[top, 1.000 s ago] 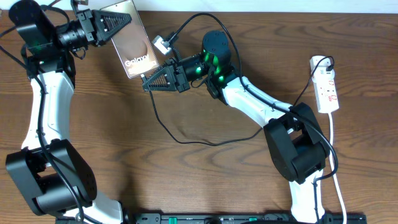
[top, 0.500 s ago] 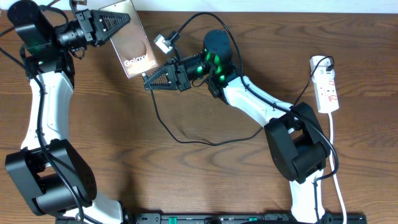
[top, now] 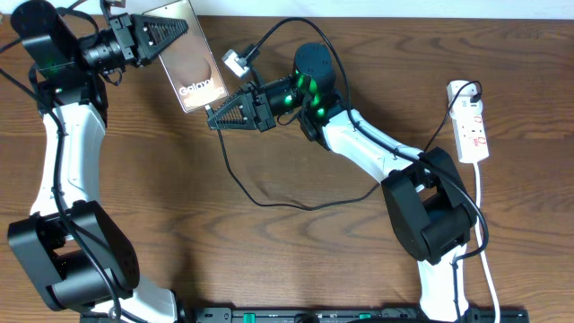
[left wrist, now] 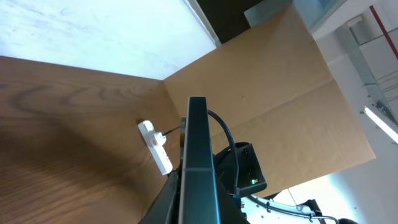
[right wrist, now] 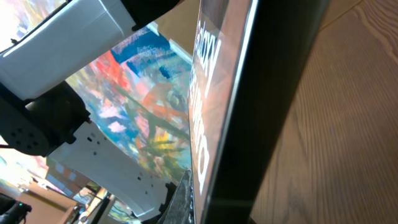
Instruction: Plug charger to phone and switch on socket
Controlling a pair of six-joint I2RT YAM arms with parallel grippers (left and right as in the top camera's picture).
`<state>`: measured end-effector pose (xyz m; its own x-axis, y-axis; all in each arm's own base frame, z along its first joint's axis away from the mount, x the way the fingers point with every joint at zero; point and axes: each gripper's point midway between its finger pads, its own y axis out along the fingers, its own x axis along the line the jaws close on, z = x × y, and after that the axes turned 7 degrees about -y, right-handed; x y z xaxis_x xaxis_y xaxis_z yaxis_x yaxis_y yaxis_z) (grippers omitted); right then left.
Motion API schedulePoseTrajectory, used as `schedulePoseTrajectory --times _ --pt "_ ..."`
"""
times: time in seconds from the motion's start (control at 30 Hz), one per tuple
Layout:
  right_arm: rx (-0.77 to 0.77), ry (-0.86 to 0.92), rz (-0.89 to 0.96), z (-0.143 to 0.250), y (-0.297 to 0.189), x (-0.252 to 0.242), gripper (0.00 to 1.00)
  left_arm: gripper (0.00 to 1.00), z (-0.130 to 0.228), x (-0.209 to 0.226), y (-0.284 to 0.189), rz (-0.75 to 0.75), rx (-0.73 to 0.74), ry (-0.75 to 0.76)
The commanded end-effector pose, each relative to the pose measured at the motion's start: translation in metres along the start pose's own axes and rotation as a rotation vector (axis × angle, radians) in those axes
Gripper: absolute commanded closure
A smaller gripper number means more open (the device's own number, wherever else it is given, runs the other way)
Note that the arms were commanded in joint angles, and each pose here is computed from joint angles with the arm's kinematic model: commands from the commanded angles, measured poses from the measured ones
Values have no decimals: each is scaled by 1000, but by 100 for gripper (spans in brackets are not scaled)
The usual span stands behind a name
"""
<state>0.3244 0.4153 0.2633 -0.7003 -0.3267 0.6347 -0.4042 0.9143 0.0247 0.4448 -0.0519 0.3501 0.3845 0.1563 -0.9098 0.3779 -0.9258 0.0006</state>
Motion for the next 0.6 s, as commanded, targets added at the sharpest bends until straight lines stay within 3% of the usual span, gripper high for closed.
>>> schedulePoseTrajectory --times 0.0,0.57 --pt "-32 -6 30 -9 -8 -5 99 93 4 -19 -2 19 30 62" --pt "-34 -6 33 -10 -12 -6 99 93 4 -19 -2 19 30 63"
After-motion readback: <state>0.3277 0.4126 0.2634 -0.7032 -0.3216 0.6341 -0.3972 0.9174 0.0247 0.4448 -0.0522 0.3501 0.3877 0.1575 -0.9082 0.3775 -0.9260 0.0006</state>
